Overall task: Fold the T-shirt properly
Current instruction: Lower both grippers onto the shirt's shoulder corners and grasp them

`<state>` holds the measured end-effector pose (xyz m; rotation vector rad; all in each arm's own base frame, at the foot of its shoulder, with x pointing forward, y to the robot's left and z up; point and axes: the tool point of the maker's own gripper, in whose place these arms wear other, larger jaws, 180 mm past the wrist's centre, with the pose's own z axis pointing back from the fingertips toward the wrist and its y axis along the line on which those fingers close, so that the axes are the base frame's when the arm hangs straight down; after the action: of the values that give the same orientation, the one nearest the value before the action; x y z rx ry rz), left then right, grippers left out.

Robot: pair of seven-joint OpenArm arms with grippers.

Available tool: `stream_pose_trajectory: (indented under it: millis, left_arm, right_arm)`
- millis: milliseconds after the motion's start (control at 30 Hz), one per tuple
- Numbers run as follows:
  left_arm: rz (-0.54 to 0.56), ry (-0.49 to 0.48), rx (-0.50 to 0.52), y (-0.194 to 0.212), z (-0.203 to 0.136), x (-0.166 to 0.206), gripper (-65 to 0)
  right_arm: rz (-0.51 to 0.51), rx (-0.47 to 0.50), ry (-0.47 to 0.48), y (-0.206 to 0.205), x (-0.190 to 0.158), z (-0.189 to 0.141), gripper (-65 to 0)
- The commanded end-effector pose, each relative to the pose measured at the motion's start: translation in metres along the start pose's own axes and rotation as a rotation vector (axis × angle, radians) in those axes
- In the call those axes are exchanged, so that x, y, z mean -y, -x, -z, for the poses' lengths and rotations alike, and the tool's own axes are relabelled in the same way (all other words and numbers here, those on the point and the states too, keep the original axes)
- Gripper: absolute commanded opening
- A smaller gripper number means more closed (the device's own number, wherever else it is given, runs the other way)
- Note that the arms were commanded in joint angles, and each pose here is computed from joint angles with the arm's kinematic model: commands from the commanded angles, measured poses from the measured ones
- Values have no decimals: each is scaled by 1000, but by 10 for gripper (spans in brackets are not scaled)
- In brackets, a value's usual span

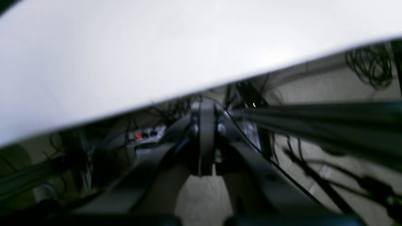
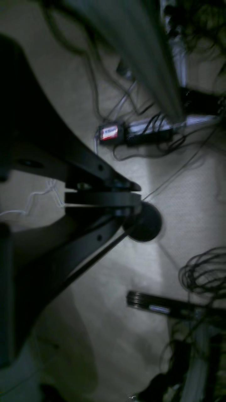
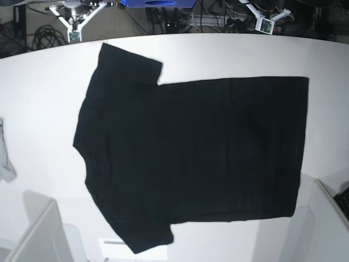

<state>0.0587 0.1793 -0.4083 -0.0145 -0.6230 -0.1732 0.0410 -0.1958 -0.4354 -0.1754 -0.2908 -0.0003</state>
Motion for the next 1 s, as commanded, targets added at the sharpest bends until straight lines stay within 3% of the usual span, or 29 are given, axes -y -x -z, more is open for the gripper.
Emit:
stream_pose_trajectory:
  millis: [0,267,400,533,600,667,733,800,833,967]
  left_arm:
    - [1,-4,31,-9,-1,-1,-650]
    - [-1,-14,297,-73,8,-7,-650]
    - [4,-22,357,-93,13,-11,-650]
    - [6,-30,397,-108,16,-15,-650]
    - [8,-65,407,-112,15,-27,-650]
    - [6,-105,416,-115,13,-41,-650]
    - [-1,-161,427,-118,9,-60,-650]
    - [-32,-218,440,-119,3,-78,-650]
    - [-66,-244,451,-120,-1,-89,-635]
    - [-237,-308,500,-123,-15,-132,-270]
  right_arm:
    - [-3,45,18,-14,5,-1,-650]
    - [46,260,13,-101,2,3,-650]
    - [116,386,9,-138,-2,-3,-650]
    - [174,422,-9,-155,-10,-5,-650]
    - [196,433,-28,-159,-15,-6,-482]
    - [228,441,-77,-162,-21,-7,-354]
    - [287,448,-150,-165,-26,-9,-308]
    - [349,450,-204,-166,-21,-8,-318]
    - [379,453,-227,-167,-18,-9,-324]
    - [431,434,-251,-165,-7,2,-324]
